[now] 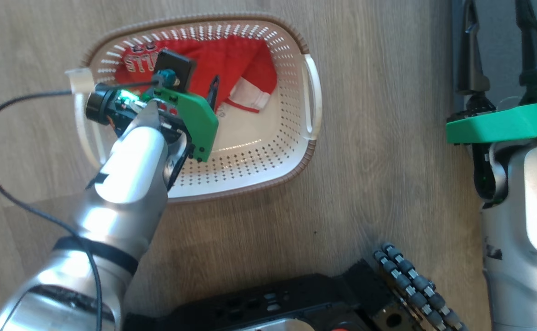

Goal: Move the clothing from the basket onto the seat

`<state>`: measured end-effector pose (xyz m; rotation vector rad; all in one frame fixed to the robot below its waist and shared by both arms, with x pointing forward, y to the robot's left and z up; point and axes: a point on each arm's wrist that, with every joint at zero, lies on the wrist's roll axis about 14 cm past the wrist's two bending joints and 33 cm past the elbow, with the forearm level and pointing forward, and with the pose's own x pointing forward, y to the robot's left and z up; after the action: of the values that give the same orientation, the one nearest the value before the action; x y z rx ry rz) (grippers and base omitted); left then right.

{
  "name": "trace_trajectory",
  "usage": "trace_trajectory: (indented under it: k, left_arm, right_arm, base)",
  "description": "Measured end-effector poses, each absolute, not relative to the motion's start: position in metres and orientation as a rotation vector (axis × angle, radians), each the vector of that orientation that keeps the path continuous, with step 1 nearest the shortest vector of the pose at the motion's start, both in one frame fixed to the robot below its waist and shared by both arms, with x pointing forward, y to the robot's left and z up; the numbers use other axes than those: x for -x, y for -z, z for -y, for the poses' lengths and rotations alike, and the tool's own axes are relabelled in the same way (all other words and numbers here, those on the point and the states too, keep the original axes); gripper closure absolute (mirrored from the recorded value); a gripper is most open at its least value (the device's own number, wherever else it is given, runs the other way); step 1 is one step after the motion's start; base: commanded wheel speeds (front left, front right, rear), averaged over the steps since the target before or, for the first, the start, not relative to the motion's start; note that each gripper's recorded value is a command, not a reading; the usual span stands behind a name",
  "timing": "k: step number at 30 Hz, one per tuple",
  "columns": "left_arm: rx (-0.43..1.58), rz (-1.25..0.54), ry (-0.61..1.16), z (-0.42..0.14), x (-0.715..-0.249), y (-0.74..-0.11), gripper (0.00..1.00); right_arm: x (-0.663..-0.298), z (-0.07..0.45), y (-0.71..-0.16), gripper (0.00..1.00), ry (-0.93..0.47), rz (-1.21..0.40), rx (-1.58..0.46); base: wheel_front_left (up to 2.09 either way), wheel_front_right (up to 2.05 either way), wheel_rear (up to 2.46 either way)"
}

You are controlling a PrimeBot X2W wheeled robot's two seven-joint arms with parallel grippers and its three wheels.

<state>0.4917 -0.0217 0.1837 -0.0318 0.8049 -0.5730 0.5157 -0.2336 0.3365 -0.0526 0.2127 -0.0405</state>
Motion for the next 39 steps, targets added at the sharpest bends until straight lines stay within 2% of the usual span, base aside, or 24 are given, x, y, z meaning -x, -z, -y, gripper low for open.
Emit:
trace_trajectory:
  k: [11, 25, 26, 27, 28, 35, 39]
  left_arm:
    - [-0.013, -1.024, 0.59, 0.029, -0.466, -0.118, 0.0]
    - [-0.066, -1.123, 0.559, 0.014, -0.453, -0.09, 0.0]
    - [-0.068, -1.124, 0.561, 0.014, -0.453, -0.09, 0.32]
    - [-0.067, -1.122, 0.571, 0.015, -0.452, -0.091, 0.92]
    - [-0.063, -1.121, 0.583, 0.017, -0.452, -0.093, 1.0]
    - [0.073, -0.893, 0.545, 0.028, -0.491, -0.142, 1.0]
    - [0.099, -0.82, 0.518, 0.021, -0.497, -0.166, 1.0]
  right_arm:
    - [-0.505, 0.246, -0.301, 0.0, 0.057, -0.295, 0.086]
    - [-0.5, 0.256, -0.296, 0.0, 0.084, -0.307, 0.097]
    - [-0.5, 0.256, -0.296, 0.0, 0.084, -0.307, 0.097]
    - [-0.5, 0.256, -0.297, 0.0, 0.083, -0.305, 0.097]
    - [-0.501, 0.256, -0.298, 0.0, 0.084, -0.302, 0.093]
    - [-0.505, 0.254, -0.321, 0.0, 0.088, -0.255, 0.076]
    - [-0.506, 0.254, -0.338, 0.0, 0.092, -0.224, 0.08]
  base:
    - [0.0, 0.0, 0.0]
    - [0.0, 0.0, 0.0]
    - [0.0, 0.0, 0.0]
    - [0.0, 0.0, 0.0]
    - [0.0, 0.0, 0.0]
    - [0.0, 0.0, 0.0]
    - [0.0, 0.0, 0.0]
